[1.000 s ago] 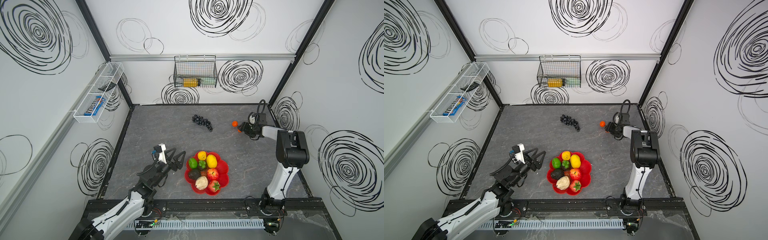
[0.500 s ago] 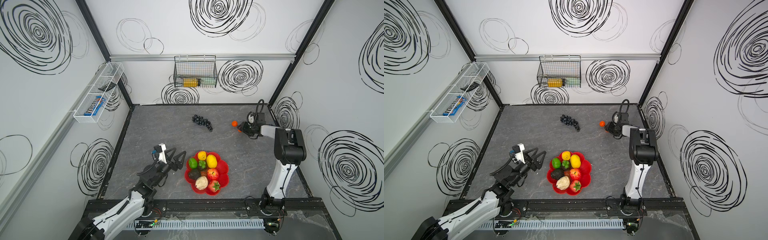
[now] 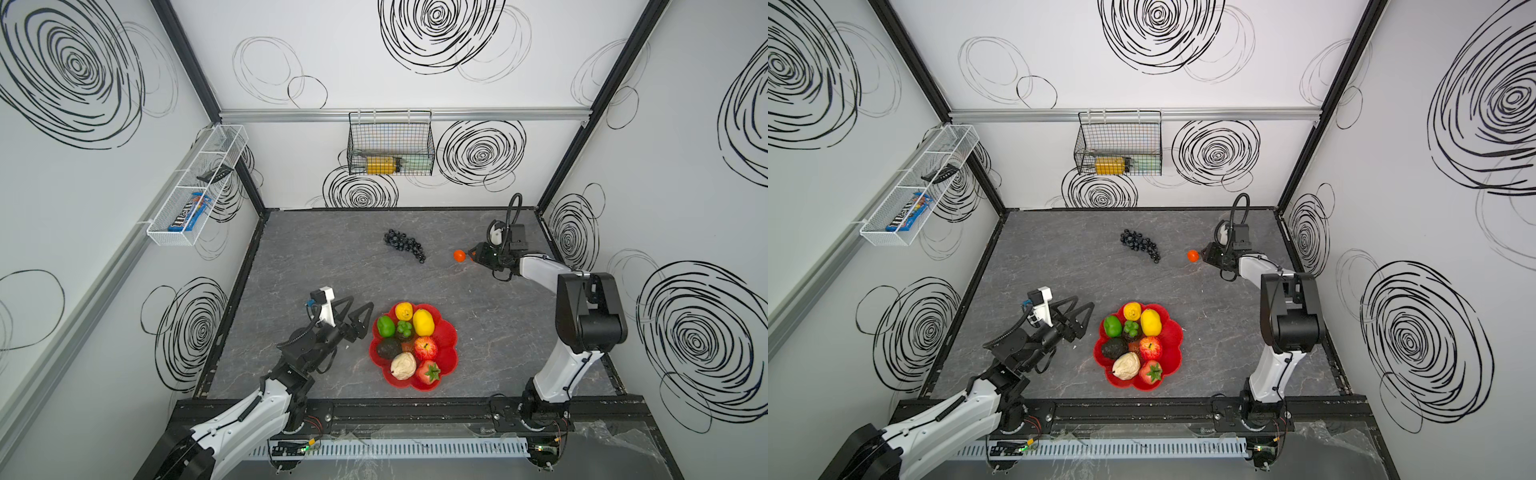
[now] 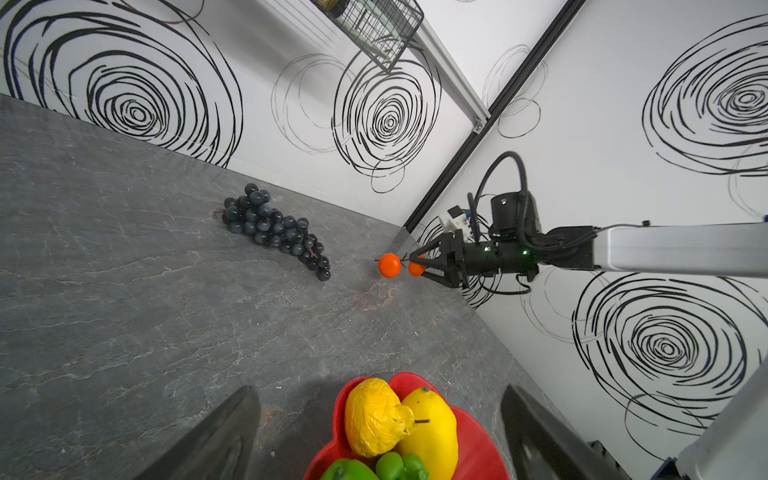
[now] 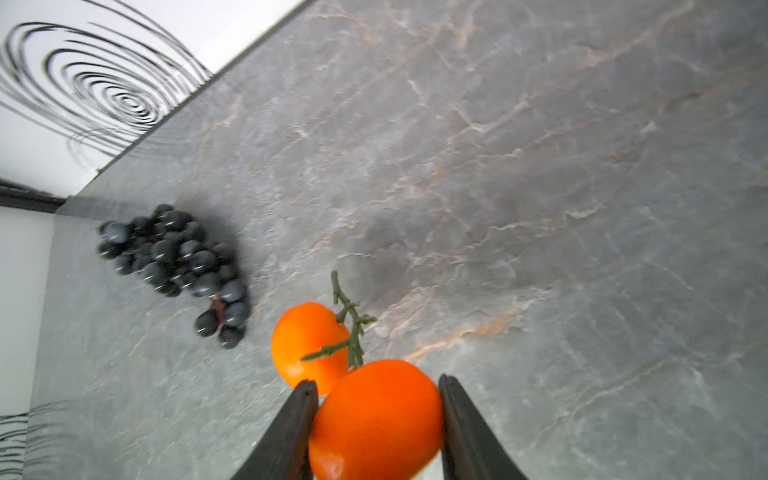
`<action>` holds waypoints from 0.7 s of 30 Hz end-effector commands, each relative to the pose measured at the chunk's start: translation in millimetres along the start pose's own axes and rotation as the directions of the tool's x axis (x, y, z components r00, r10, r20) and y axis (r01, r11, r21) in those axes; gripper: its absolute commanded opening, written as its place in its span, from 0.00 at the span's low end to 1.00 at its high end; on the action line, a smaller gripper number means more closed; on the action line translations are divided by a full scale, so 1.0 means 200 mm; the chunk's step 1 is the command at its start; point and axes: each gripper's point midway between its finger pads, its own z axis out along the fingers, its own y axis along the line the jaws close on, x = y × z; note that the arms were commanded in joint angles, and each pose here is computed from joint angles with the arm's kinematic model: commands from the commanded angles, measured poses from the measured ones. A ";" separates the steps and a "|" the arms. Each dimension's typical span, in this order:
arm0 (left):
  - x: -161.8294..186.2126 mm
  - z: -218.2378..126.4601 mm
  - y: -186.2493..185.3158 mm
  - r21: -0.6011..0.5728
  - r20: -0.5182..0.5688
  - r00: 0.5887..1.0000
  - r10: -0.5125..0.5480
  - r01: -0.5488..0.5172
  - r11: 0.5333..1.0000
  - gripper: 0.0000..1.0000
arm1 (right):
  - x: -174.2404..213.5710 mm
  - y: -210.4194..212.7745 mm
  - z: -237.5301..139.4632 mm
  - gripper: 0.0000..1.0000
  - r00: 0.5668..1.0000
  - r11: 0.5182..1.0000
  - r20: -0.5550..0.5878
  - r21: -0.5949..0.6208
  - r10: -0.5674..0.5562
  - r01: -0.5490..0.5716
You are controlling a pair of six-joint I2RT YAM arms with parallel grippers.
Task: Place and organize the fake fruits in the fruit bowl
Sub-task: 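Lift the tangerines with the right gripper and carry them over the bowl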
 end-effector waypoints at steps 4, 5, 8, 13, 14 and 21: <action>-0.02 0.00 -0.04 0.058 0.013 1.000 -0.003 0.003 0.998 0.95 | 0.11 0.26 -0.20 0.45 0.989 0.988 0.022 -0.045 -0.147 0.148; -0.01 0.01 -0.05 0.062 0.004 1.000 -0.005 0.005 0.998 0.95 | 0.13 0.29 -0.23 0.45 0.986 0.984 0.023 -0.056 -0.166 0.167; -0.01 0.05 -0.08 0.068 -0.043 0.999 -0.005 0.008 0.998 0.95 | 0.20 0.41 -0.33 0.45 0.971 0.966 0.040 -0.105 -0.234 0.237; -0.03 0.12 -0.12 0.063 -0.120 0.992 -0.026 0.034 0.997 0.93 | 0.33 0.57 -0.50 0.45 0.936 0.915 0.086 -0.193 -0.343 0.353; -0.02 0.13 -0.13 0.071 -0.135 0.990 -0.034 0.044 0.997 0.93 | 0.35 0.59 -0.53 0.45 0.932 0.908 0.092 -0.213 -0.350 0.362; 0.02 0.20 -0.25 0.140 -0.251 0.967 -0.040 0.077 0.987 0.87 | 0.54 0.78 -0.68 0.45 0.888 0.803 0.127 -0.386 -0.442 0.454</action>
